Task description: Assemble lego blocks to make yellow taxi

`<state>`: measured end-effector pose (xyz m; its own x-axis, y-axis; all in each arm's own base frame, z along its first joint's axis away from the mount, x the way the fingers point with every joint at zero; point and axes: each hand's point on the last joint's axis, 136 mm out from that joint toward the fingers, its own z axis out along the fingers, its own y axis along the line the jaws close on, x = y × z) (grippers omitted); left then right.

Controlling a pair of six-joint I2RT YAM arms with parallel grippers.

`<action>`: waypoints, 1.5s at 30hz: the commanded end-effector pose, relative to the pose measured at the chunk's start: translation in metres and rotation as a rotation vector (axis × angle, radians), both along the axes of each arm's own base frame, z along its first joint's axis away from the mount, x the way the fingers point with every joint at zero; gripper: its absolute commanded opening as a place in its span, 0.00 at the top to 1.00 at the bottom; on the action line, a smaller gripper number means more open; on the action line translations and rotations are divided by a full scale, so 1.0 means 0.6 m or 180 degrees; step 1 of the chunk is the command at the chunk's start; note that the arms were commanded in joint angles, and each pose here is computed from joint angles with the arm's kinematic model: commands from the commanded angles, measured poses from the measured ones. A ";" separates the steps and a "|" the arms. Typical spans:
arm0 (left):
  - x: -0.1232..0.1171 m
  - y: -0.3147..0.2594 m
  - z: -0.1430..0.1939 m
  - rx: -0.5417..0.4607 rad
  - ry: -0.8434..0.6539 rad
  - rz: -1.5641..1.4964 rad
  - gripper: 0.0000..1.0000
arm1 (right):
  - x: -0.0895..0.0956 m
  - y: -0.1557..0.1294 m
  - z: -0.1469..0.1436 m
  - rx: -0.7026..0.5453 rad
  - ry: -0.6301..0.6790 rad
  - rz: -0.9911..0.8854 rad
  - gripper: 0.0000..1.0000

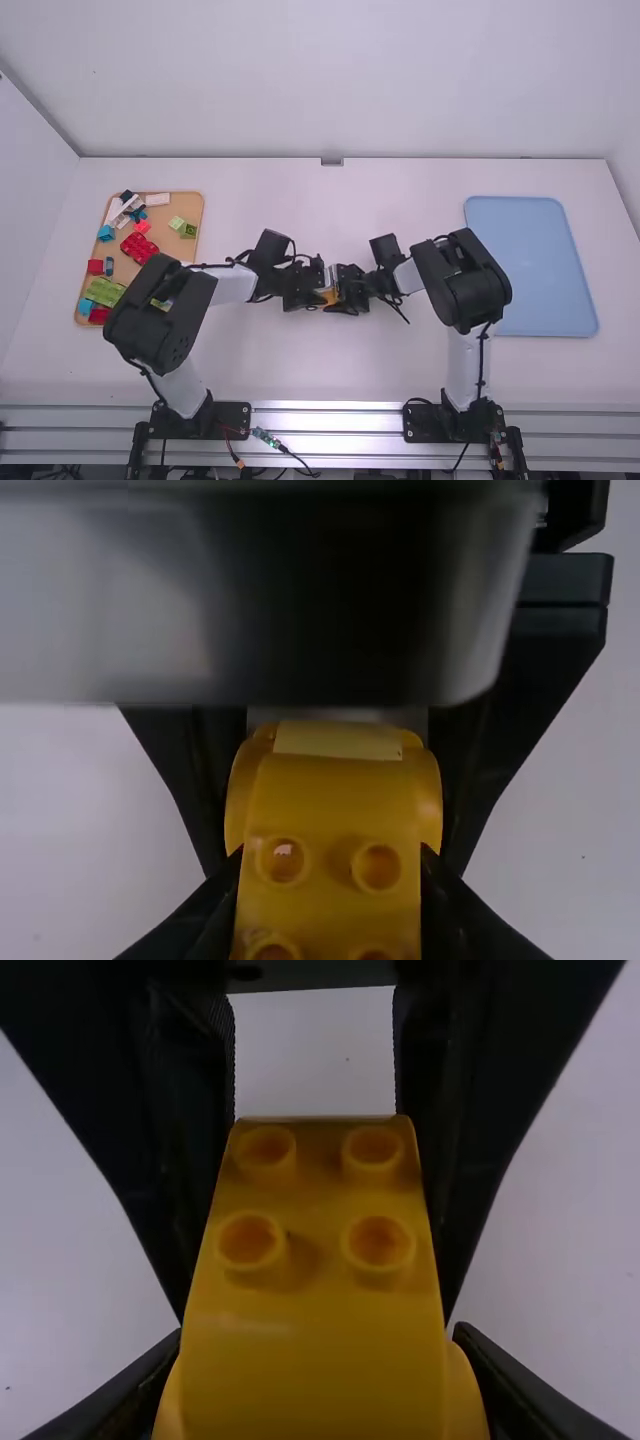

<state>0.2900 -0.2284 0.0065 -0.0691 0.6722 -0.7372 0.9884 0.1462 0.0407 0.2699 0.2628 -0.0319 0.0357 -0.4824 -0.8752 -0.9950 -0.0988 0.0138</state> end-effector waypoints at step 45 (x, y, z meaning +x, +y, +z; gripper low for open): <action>0.009 0.206 0.166 -0.0976 -0.0477 0.0463 0.01 | 0.008 0.022 -0.029 -0.0301 0.0145 -0.0288 0.04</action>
<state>0.3055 -0.1008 0.0981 -0.0773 0.4599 -0.8846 0.9329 0.3463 0.0985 0.2811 0.2776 -0.0307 0.0293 -0.5022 -0.8643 -0.9987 -0.0505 -0.0046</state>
